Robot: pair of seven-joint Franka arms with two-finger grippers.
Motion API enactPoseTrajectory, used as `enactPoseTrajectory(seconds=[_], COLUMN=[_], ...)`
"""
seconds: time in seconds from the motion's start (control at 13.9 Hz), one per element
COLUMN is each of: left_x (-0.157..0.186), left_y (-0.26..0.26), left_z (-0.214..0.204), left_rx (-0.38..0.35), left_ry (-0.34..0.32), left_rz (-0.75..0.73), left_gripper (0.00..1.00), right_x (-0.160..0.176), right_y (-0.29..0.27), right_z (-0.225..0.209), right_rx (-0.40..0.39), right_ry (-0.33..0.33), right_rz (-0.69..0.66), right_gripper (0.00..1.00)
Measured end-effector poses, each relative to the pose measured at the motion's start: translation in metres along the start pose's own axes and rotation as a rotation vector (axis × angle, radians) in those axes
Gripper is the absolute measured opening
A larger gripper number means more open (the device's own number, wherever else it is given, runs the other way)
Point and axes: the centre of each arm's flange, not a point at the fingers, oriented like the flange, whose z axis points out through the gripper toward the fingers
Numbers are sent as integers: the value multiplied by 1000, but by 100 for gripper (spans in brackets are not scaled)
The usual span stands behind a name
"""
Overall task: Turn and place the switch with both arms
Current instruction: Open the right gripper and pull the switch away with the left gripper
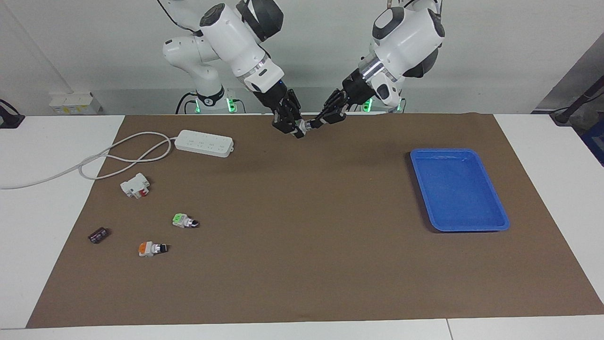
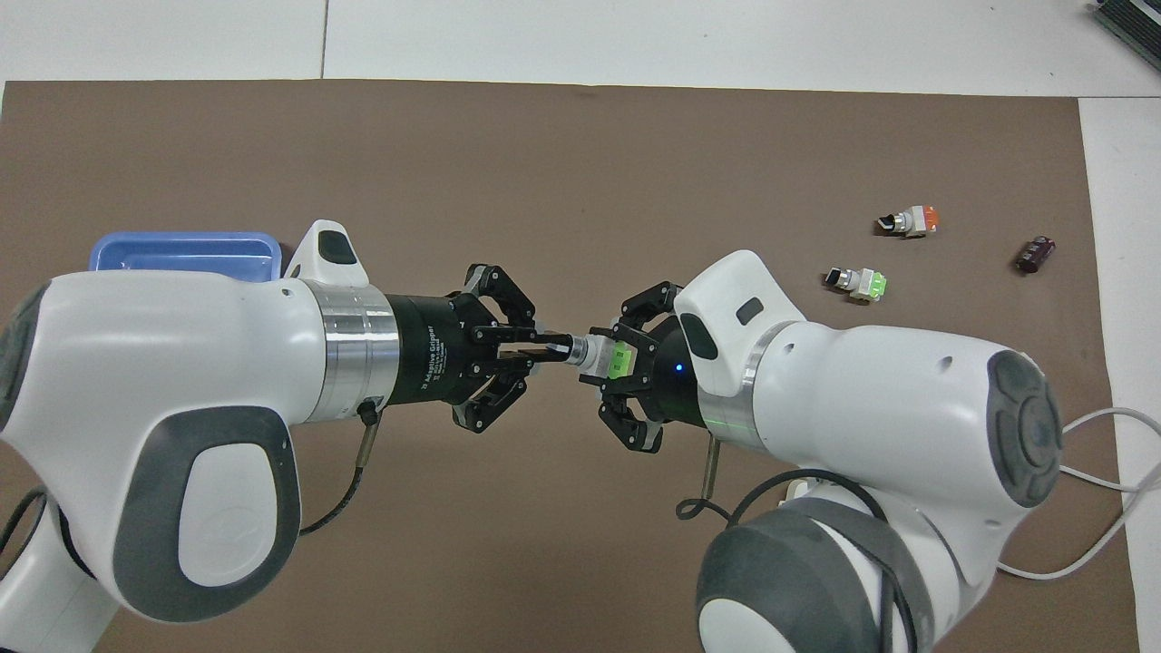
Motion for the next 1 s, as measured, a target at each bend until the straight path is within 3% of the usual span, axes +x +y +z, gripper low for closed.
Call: enactPoseTrajectory(seconds=[0.07, 0.43, 0.72, 1.0], left_x=[-1, 0, 4, 38], left_y=[-1, -1, 2, 12], left_z=[3, 20, 16, -4], left_rx=[5, 15, 6, -1], left_ry=[0, 4, 29, 205], left_rz=[1, -1, 10, 103], left_gripper=[11, 11, 11, 11], right_x=[5, 27, 27, 26], right_y=[-2, -20, -19, -19], right_z=[-2, -12, -12, -12], right_rx=[3, 10, 10, 9], right_ry=[15, 55, 55, 55], right_rz=[3, -25, -23, -22], right_gripper=[48, 100, 100, 100])
